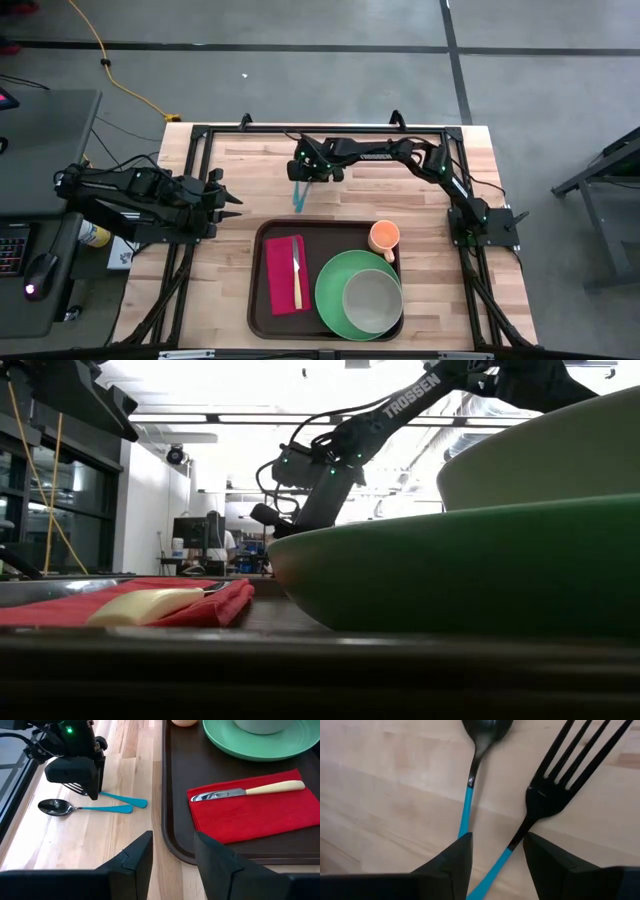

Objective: Set up tray
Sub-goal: Put the blue fork on top of the red napkin to the left of the yellow knife

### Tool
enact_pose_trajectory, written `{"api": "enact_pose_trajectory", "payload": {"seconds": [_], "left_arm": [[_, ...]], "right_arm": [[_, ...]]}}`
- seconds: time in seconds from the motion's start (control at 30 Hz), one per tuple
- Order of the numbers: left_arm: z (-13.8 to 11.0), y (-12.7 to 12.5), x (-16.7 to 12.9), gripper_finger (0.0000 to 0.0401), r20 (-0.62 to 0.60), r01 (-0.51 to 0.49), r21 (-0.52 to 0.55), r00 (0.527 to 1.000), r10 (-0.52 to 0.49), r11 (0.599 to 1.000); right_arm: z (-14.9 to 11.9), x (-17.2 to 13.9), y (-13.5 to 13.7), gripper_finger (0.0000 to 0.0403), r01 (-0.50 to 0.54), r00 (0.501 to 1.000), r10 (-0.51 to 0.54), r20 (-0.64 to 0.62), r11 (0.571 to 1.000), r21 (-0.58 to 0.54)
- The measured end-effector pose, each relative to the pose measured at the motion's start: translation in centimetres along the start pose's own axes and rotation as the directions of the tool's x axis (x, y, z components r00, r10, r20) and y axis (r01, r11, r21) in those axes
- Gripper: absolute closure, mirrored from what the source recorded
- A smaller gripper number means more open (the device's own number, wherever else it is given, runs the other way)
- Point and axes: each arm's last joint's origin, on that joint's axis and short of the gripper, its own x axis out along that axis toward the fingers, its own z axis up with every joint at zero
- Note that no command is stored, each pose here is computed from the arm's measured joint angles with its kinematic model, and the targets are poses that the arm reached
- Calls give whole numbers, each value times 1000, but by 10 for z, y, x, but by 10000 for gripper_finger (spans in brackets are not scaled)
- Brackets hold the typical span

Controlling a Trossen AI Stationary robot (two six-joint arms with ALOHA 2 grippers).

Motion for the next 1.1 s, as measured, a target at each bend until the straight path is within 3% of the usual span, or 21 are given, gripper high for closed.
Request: {"api": "enact_pose_trajectory", "payload": {"seconds": [0.7, 1.1], "left_arm": [[0, 0, 0, 229, 0, -5, 0, 1000, 5, 1000], [0, 0, 0, 229, -5, -8, 1, 1000, 8, 1000]], "right_arm": [[-9, 11, -4, 248, 40, 998, -40, -37, 999, -11], [-17, 13, 1, 327, 32, 999, -32, -28, 999, -27]]}}
